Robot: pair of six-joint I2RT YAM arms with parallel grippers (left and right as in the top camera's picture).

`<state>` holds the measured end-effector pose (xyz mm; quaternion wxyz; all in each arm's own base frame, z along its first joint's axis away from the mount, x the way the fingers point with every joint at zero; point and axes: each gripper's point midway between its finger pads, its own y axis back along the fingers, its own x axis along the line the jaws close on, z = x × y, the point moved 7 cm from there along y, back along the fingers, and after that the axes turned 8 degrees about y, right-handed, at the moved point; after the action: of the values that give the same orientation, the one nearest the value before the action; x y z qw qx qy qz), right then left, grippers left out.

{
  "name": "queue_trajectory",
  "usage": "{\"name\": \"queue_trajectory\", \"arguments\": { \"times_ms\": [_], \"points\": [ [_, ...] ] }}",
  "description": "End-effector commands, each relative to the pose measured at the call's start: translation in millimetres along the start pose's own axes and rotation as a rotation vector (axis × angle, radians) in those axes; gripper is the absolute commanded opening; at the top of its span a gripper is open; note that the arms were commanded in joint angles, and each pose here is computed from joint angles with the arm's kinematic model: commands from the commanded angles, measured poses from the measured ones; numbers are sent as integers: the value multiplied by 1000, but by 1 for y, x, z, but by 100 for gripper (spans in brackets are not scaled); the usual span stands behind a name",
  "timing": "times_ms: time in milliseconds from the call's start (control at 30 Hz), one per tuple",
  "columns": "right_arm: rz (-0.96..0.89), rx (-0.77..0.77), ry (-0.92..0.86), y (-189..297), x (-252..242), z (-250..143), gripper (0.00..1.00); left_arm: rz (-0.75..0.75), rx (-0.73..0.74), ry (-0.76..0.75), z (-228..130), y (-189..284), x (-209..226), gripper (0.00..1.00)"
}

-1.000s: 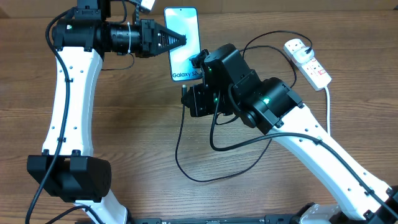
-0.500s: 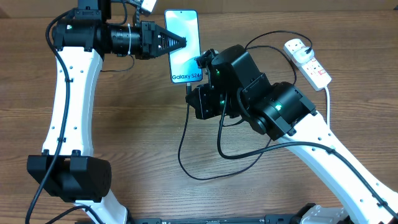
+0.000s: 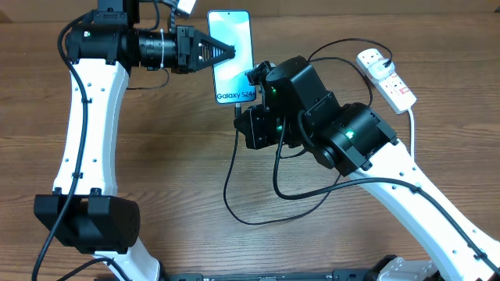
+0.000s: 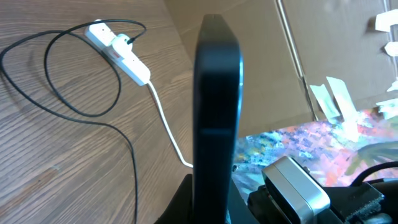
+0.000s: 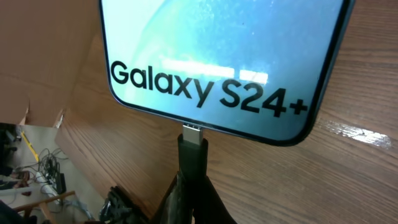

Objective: Plug charger to phone and switch on socket

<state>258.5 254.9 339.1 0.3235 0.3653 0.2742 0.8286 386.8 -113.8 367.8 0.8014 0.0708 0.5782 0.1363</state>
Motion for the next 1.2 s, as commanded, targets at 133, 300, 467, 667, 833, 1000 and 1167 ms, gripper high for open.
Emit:
{"name": "queue_trajectory", "arguments": {
  "times_ms": [133,300,467,667,833,1000,1167],
  "points": [
    [16,-34,2,9,6,4,4,-68,3,-47,1,4,-10,4],
    [16,-32,2,9,6,4,4,-68,3,-47,1,4,-10,4],
    [16,-31,2,9,6,4,4,-68,3,-47,1,4,-10,4],
    [27,-19,-1,8,7,3,4,-68,3,-43,1,4,-10,4],
    [27,-21,0,8,7,3,4,-88,9,-44,0,4,-12,4],
    [22,-23,0,8,6,3,4,-93,10,-45,0,4,-13,4],
    [2,-31,1,8,4,4,4,-91,10,-48,0,4,-12,4]
  ]
}}
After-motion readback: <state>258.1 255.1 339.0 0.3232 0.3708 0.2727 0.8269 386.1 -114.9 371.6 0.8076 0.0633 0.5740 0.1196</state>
